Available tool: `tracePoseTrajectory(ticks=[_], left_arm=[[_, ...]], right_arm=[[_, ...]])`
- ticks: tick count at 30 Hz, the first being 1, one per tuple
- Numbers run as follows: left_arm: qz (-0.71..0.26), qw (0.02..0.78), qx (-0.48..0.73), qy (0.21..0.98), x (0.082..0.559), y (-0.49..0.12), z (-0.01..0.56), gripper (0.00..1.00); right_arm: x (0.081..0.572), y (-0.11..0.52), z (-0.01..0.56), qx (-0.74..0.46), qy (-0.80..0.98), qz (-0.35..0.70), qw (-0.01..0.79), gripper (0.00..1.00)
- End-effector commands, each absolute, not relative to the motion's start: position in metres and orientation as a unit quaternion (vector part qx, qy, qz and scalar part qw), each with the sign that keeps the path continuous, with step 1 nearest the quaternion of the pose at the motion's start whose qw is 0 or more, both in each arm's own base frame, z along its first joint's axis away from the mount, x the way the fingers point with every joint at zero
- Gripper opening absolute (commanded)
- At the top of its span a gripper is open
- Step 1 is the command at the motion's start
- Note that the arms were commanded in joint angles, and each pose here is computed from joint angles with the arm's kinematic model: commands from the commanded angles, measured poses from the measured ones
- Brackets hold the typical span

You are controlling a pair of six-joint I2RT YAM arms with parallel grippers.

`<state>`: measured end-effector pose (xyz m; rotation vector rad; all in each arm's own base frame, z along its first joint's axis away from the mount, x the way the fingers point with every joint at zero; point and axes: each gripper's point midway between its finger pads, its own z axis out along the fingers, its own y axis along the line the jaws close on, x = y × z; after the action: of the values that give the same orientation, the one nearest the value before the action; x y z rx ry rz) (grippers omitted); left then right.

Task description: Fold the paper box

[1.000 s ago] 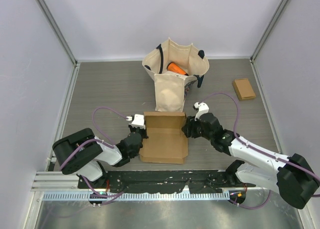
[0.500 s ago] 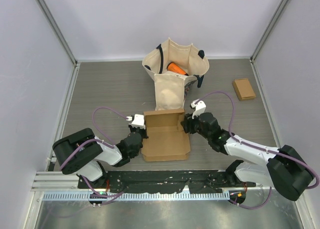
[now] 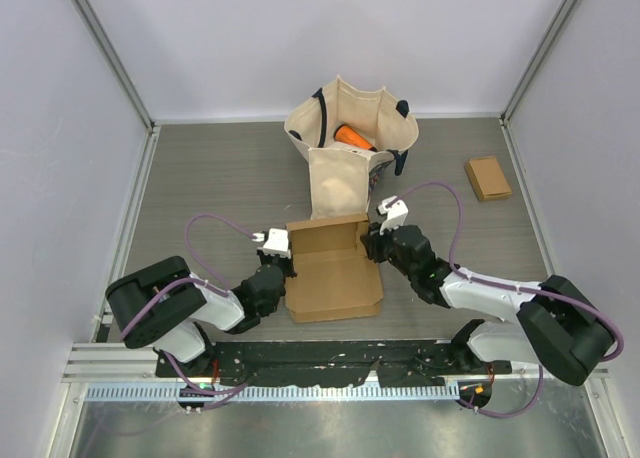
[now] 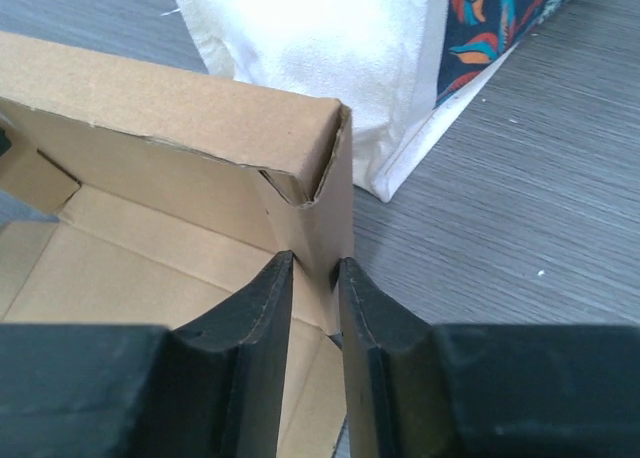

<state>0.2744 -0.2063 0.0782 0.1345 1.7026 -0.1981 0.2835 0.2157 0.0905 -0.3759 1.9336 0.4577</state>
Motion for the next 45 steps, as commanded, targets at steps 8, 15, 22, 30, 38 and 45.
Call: tracePoseTrajectory(ticks=[8,15,22,30,38,45], left_arm=[[-0.086,0.662,0.060,0.742,0.275,-0.212,0.085,0.00],[-0.087,0.665,0.057,0.740,0.273,-0.214,0.087,0.00],[-0.082,0.669,0.050,0.737,0.273,-0.214,0.090,0.00],[-0.077,0.671,0.046,0.736,0.272,-0.212,0.091,0.00],[-0.077,0.669,0.050,0.737,0.272,-0.214,0.090,0.00],[-0.075,0.670,0.048,0.737,0.272,-0.213,0.089,0.00]], right_arm=[[0.304,0.209,0.113,-0.063,0.773,0.158,0.611,0.17],[0.306,0.215,0.102,-0.050,0.776,0.113,0.618,0.13],[0.293,0.193,0.094,0.010,0.751,-0.082,0.655,0.01],[0.277,0.191,0.089,-0.044,0.742,-0.143,0.653,0.01],[0.279,0.213,0.088,-0.098,0.748,-0.109,0.648,0.04],[0.253,0.222,0.099,-0.098,0.789,0.041,0.605,0.48]])
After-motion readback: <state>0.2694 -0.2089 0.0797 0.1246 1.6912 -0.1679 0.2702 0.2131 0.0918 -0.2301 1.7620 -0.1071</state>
